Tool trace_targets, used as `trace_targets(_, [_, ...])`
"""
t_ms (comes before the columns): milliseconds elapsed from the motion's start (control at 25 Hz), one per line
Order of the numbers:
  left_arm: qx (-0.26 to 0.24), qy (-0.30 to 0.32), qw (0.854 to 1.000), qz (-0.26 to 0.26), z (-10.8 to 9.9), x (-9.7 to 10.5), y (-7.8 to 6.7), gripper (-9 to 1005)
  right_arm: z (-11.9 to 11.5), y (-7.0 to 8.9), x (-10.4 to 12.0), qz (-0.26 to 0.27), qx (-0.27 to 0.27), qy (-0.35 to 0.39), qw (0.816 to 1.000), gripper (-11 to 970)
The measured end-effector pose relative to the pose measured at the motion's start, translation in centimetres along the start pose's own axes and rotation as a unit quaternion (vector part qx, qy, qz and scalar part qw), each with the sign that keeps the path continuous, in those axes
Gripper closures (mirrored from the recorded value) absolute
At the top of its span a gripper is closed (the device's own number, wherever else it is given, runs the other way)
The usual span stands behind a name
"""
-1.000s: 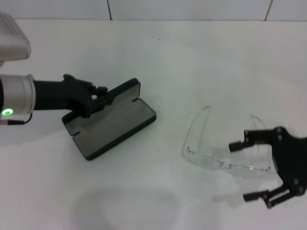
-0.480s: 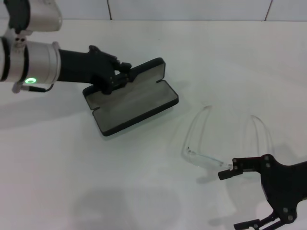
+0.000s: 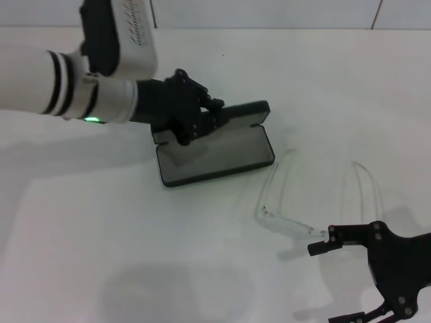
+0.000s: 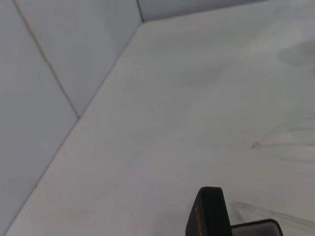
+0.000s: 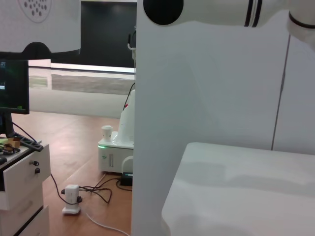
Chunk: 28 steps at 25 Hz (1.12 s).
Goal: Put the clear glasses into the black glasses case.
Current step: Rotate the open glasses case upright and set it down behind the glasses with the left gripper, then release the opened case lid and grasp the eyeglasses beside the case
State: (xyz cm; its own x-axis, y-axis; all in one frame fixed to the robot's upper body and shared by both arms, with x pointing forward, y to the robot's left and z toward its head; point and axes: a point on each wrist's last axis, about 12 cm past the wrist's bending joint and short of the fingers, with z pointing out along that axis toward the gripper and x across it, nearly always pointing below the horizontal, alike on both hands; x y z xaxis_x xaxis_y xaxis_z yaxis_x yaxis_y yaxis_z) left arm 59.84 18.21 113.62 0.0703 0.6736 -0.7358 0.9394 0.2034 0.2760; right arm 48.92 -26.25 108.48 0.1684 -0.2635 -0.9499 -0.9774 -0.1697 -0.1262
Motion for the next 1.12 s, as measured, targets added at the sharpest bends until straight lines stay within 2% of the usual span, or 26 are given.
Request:
trace_targets(440, [0.044, 0.004, 0.999, 0.021, 1.7, -1.0, -1.4, 757, 0.0, 0.1, 0.1, 0.001, 0.003, 0.0, 1.0, 87])
trace_targets(880, [0.047, 0.003, 0.999, 0.012, 1.8, -1.4, -1.5, 710, 0.0, 0.1, 0.1, 0.004, 0.005, 0.003, 1.0, 87])
trace_targets(1080, [0.04, -0.034, 0.999, 0.003, 1.5, -1.7, -1.7, 689, -0.4, -0.3, -0.1, 0.011, 0.019, 0.0, 1.0, 86])
trace_targets(1120, [0.035, -0.05, 0.998, -0.001, 1.2, -1.7, -1.7, 647, -0.5, -0.5, -0.2, 0.015, 0.024, -0.001, 1.0, 86])
